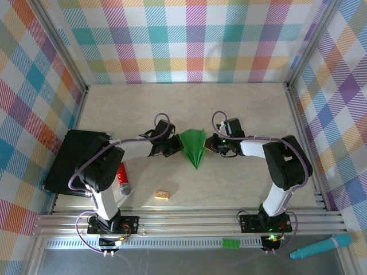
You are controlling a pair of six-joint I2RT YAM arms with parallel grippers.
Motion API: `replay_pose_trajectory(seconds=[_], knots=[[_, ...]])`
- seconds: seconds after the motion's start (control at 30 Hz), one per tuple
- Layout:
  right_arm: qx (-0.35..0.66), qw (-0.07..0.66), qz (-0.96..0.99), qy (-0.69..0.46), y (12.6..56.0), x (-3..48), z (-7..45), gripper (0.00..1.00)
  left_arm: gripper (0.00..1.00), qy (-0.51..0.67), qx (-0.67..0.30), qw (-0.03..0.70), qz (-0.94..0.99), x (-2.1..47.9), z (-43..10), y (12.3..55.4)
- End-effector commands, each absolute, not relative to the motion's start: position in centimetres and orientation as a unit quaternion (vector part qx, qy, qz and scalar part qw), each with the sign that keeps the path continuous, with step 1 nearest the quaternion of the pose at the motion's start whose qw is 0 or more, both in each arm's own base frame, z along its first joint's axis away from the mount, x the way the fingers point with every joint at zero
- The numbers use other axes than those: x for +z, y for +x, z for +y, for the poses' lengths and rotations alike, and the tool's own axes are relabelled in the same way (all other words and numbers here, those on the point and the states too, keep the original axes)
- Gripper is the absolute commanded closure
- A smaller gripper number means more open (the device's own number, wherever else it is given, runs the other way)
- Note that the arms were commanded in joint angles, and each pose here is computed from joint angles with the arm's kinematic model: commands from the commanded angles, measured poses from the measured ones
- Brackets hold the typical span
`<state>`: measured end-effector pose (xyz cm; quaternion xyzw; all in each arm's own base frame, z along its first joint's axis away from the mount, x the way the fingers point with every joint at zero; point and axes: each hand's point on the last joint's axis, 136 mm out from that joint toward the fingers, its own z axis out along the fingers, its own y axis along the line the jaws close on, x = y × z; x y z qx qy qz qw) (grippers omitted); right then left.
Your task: Fold a paper plane with a square sheet of paper (pick it up from the middle)
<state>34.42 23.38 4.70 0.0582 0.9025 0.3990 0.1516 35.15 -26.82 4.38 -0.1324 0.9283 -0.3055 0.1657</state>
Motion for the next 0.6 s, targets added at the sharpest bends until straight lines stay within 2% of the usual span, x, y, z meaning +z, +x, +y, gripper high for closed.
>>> replay_pose_trajectory(seconds=[0.0,0.37,0.57], knots=[[0.405,0.147,0.900,0.058,34.2,4.6,23.4,0.93,0.93,-0.137,-0.307,0.181,0.924,4.8,-26.2,35.4],[0.414,0.105,0.903,0.053,33.7,2.4,24.1,0.90,0.93,-0.165,-0.314,0.182,0.917,3.5,-25.9,35.2],[0.416,0.095,0.903,0.045,33.7,2.6,24.4,0.86,0.92,-0.171,-0.326,0.181,0.912,3.2,-26.0,35.2]])
